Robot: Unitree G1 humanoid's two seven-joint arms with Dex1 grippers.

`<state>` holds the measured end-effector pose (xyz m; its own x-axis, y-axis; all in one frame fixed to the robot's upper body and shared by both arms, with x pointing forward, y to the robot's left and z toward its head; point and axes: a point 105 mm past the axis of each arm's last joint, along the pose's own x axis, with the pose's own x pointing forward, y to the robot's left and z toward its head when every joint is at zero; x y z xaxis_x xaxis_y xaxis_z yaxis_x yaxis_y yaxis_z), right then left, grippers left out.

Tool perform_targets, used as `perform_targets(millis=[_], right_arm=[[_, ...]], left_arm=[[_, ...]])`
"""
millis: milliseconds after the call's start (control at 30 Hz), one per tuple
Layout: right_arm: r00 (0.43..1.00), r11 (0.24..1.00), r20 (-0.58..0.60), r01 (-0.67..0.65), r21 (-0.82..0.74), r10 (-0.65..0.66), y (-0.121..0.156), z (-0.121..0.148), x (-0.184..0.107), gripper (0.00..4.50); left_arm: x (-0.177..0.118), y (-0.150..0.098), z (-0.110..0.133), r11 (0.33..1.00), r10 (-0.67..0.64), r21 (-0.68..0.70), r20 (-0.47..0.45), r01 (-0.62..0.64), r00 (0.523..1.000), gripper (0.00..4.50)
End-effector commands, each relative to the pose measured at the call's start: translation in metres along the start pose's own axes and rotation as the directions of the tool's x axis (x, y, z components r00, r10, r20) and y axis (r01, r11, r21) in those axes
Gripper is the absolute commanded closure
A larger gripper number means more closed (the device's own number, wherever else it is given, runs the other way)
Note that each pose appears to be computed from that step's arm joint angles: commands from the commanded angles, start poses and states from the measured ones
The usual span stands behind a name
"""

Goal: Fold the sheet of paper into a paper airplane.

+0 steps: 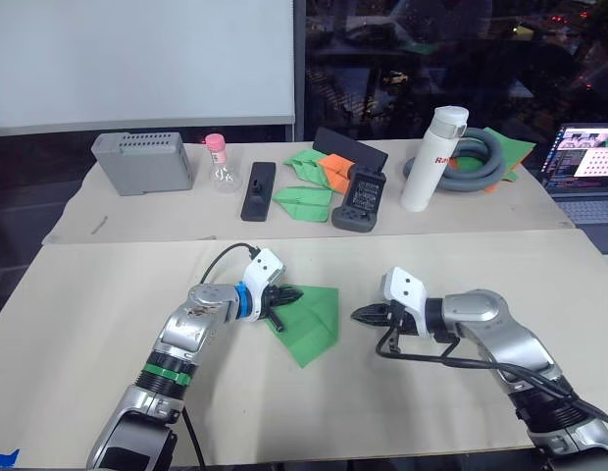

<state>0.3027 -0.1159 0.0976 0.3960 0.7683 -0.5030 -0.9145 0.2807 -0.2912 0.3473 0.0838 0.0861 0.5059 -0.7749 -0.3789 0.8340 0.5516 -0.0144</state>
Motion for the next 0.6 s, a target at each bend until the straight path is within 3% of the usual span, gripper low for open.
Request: perform_targets(millis=[33, 433, 600], right_arm=[[1.000, 0.999, 0.015, 0.011, -0.043, -0.010, -0.003, 0.008, -0.001, 4.46], [0.999, 0.985, -0.029, -0.038, -0.170, 0.033, 0.000, 0.001, 0.028, 4.46], [0.999, 0.990, 0.022, -0.041, -0.132, 0.044, -0.005, 0.006, 0.029, 4.46]], left_arm=[[-0.001, -0.001, 0.003, 1.000, -0.015, 0.023, 0.000, 0.015, 1.000, 4.50], [0.006, -0.007, 0.003, 0.999, -0.032, 0.035, -0.003, 0.032, 0.999, 4.50], [0.008, -0.010, 0.002, 0.999, -0.036, 0.033, 0.000, 0.036, 0.999, 4.50]])
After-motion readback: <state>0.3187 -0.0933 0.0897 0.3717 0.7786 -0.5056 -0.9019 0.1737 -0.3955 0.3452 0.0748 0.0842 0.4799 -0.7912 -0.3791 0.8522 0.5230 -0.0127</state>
